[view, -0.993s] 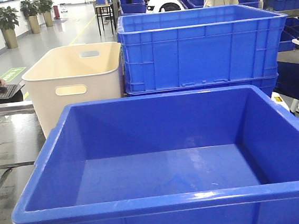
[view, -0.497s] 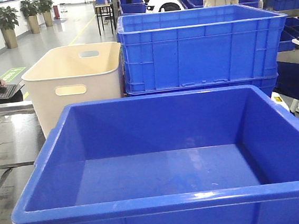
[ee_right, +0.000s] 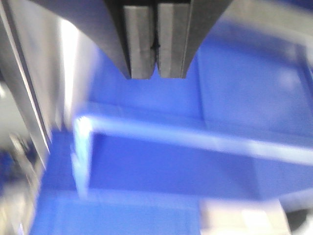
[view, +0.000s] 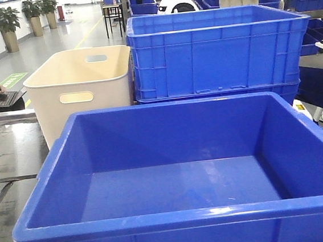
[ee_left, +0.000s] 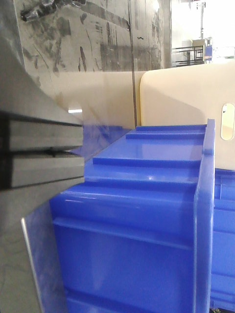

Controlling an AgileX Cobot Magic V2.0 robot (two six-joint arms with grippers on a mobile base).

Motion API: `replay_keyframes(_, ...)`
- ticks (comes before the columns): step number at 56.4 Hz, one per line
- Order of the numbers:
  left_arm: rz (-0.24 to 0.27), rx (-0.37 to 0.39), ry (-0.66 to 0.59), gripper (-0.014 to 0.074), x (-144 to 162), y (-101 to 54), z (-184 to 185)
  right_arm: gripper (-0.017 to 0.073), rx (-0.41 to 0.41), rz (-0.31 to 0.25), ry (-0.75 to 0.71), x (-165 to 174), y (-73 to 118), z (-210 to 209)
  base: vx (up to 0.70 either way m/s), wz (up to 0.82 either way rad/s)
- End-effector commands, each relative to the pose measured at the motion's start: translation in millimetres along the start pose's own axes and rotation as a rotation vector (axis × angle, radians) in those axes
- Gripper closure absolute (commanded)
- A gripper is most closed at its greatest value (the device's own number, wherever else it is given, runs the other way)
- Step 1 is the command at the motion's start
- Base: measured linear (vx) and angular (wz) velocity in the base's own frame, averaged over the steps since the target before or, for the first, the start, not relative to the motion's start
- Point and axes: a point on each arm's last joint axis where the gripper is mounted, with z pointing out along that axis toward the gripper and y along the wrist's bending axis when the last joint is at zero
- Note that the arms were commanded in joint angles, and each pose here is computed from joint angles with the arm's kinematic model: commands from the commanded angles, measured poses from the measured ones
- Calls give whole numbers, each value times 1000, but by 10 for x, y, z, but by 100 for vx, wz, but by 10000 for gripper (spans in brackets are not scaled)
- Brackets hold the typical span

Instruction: Pick red and yellow blocks into blue bin

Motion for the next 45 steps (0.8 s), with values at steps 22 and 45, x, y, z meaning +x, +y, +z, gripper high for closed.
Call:
replay_keyframes(22, -7, -4, -114, 593, -147, 0, -19, 569, 39, -2, -166, 887, 50, 526, 0, 0)
replay_keyframes(45, -7, -4, -114, 591, -147, 0, -19, 569, 149, -6, -255, 998, -2, 458, 0, 0)
